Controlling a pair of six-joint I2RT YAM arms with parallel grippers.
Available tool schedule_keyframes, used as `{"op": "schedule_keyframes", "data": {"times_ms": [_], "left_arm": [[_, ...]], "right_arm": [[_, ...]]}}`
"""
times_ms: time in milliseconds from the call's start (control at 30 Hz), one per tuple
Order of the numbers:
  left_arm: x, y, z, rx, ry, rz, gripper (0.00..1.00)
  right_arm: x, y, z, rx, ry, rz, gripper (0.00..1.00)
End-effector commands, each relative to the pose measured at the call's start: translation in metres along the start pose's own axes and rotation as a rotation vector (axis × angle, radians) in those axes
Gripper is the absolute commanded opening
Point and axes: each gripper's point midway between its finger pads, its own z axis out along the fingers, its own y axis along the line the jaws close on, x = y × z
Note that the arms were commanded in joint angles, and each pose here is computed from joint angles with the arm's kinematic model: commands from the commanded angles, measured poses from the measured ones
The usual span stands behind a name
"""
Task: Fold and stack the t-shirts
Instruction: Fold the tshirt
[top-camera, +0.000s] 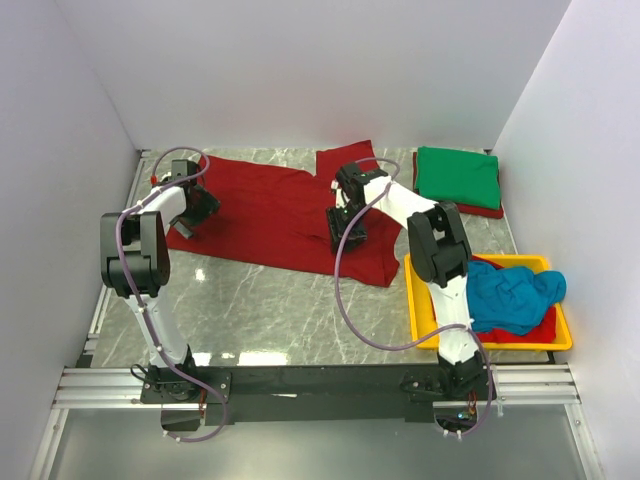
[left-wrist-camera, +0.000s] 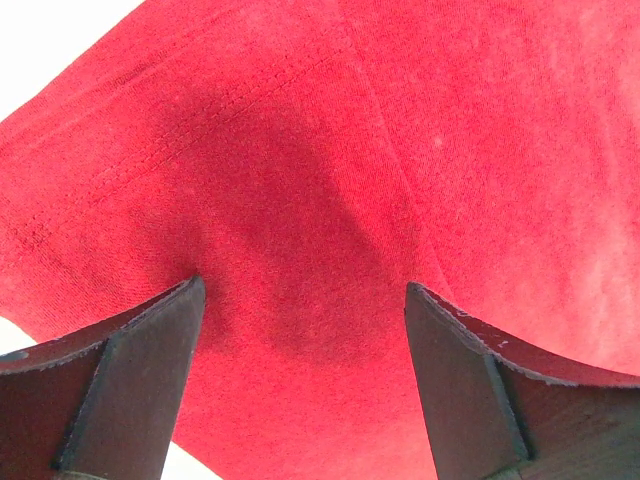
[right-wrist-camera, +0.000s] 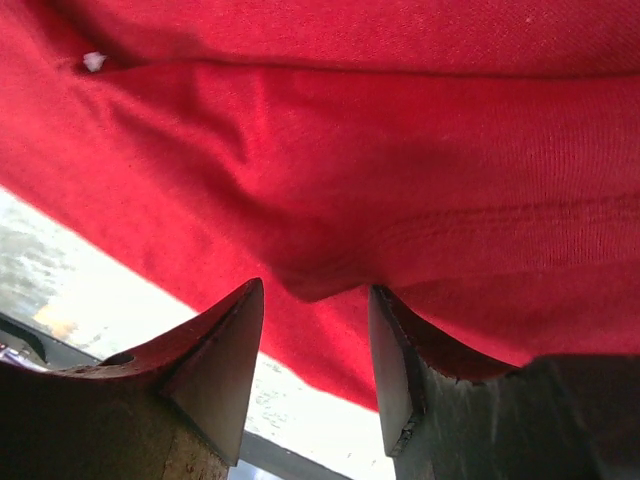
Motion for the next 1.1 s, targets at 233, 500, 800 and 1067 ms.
{"op": "schedule_keyframes", "data": {"times_ms": [233, 500, 800, 1067], "left_arm": [[-0.011, -0.006, -0.014, 0.031, -0.033, 0.012, 0.86], [-0.008, 0.0, -0.01, 0.013, -0.03, 0.011, 0.86], [-0.008, 0.001, -0.007, -0.002, -0.026, 0.022, 0.86], [-0.007, 0.006, -0.006, -0.025, -0.021, 0.032, 0.86]], "right_arm": [[-0.02, 0.003, 0.0, 0.017, -0.058, -0.013, 0.35], [-0.039, 0.007, -0.015, 0.031, -0.114, -0.028, 0.08], [-0.069, 0.01, -0.016, 0.041, -0.146, -0.043, 0.07], [-0.091, 0.006, -0.012, 0.013, -0.182, -0.022, 0.09]]}}
